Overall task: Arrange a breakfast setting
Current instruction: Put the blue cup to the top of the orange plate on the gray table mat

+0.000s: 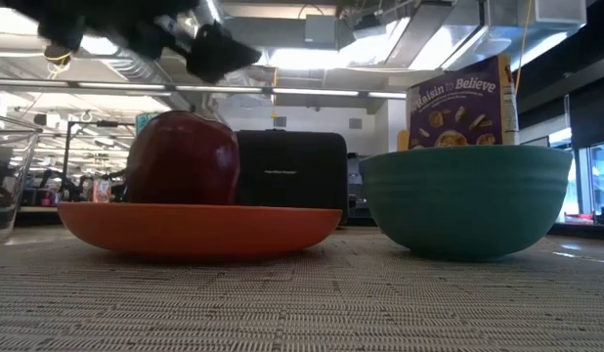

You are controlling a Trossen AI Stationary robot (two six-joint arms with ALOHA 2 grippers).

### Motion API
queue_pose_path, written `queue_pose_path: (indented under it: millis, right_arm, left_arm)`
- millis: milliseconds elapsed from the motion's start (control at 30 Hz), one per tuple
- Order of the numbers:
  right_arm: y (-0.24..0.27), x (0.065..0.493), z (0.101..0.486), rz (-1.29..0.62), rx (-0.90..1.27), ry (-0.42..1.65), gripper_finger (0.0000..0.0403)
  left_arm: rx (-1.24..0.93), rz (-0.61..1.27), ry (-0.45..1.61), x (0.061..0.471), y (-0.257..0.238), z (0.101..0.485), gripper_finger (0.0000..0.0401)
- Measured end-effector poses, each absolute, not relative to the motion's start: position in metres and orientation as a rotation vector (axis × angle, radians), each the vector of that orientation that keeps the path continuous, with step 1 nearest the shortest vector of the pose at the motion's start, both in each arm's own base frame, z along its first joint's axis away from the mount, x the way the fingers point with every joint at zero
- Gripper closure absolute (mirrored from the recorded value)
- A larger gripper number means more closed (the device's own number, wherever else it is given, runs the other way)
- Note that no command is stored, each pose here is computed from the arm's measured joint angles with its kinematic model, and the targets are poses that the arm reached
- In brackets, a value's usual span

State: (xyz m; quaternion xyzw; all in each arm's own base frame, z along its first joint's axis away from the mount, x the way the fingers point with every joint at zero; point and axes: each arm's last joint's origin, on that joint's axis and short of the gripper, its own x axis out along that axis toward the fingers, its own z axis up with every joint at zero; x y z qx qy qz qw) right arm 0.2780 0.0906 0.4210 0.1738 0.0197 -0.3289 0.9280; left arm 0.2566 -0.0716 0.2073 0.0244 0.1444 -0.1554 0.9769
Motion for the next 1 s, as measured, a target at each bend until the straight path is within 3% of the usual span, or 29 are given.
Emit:
queue_pose_path:
  millis: [167, 433, 733, 1000]
  right_arm:
    - [0.056, 0.269, 0.41, -0.708, 0.439, 0.195, 0.022]
    - [0.0, 0.257, 0.356, -0.916, 0.64, 0.596, 0.022]
    - [-0.035, 0.264, 0.289, -1.031, 0.802, 0.59, 0.0219]
    - [-0.05, 0.262, 0.262, -1.074, 0.865, 0.564, 0.0219]
  left_arm:
    - [-0.03, -0.197, 0.356, 0.25, -0.051, 0.248, 0.0008]
    - [-0.037, 0.005, 0.358, 0.268, -0.012, 0.303, 0.0008]
    - [-0.14, 0.254, 0.27, 0.268, 0.036, 0.349, 0.0008]
    - [-0.167, 0.332, 0.323, 0.263, 0.053, 0.345, 0.0008]
